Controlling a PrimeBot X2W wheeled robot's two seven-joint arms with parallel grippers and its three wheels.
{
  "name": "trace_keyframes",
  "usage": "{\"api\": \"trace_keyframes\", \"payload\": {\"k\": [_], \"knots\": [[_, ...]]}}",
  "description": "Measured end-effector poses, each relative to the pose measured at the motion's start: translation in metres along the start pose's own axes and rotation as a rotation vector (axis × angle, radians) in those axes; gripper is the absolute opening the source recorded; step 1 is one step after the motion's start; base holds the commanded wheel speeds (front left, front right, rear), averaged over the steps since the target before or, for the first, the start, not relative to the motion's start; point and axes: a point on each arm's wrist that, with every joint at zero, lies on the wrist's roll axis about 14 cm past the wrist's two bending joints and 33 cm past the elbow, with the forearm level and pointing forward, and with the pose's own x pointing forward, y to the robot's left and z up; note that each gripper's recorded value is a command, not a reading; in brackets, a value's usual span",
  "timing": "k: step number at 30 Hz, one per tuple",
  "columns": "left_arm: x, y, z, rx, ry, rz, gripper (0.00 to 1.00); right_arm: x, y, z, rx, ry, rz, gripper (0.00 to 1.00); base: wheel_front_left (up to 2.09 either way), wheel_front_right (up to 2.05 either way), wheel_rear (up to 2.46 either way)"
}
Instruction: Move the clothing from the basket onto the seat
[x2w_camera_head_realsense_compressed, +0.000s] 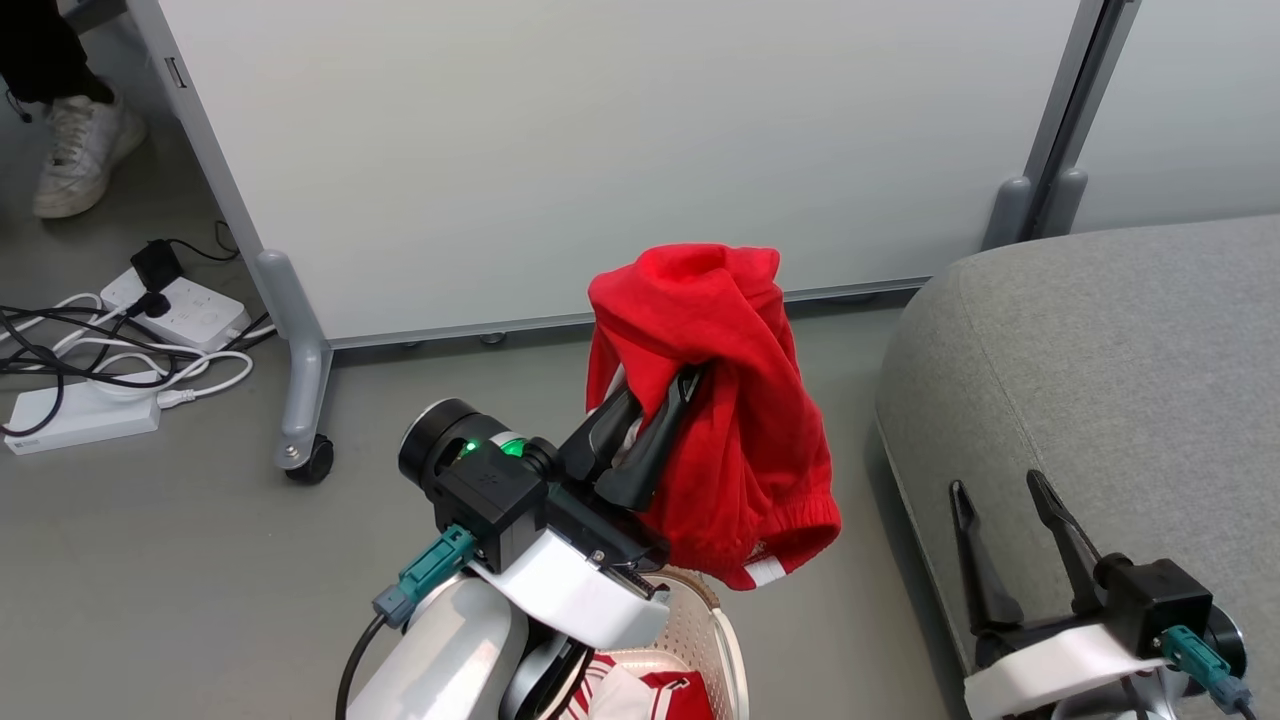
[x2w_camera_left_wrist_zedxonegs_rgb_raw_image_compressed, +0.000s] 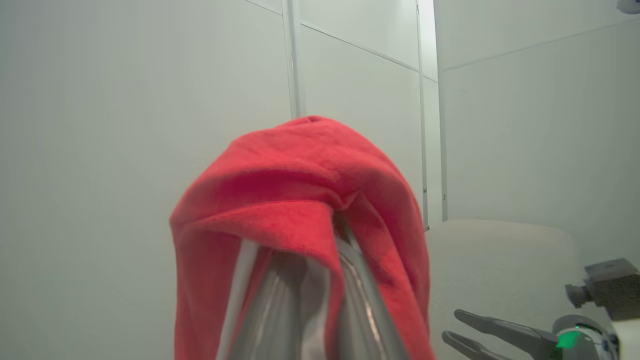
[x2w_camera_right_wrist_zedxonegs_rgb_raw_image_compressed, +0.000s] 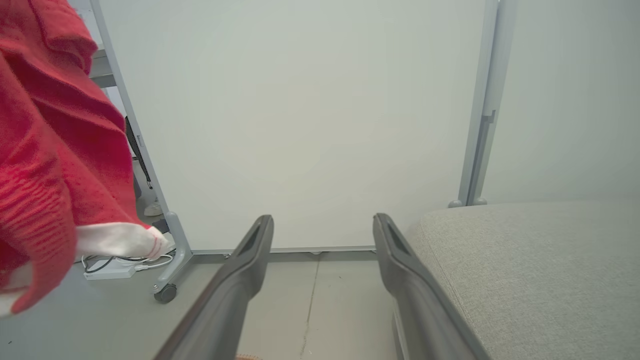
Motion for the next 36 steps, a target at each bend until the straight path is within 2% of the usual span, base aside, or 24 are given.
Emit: {"api": "trace_keyframes", "payload": {"k": [3, 8, 16, 27, 36], "knots": [[0.001, 0.002, -0.001, -0.004, 0.000, 0.005, 0.00, 0.003, 0.023, 0.015, 0.021, -0.047, 0.083, 1.00, 0.00, 0.00, 0.00], [0.002, 0.002, -0.006, -0.021, 0.012, 0.004, 0.00, -0.003, 0.069, 0.038, -0.051, -0.099, 0.317, 1.00, 0.00, 0.00, 0.00], [0.002, 0.000, -0.010, -0.024, 0.024, -0.004, 0.00, -0.016, 0.103, 0.053, -0.102, -0.125, 0.519, 1.00, 0.00, 0.00, 0.00], [0.000, -0.019, -0.017, -0.025, 0.047, -0.073, 0.00, -0.008, 0.109, 0.060, -0.145, -0.135, 0.593, 1.00, 0.00, 0.00, 0.00], [-0.003, -0.040, -0.023, -0.034, 0.070, -0.135, 0.00, -0.009, 0.120, 0.039, -0.152, -0.061, 0.663, 1.00, 0.00, 0.00, 0.00]]}}
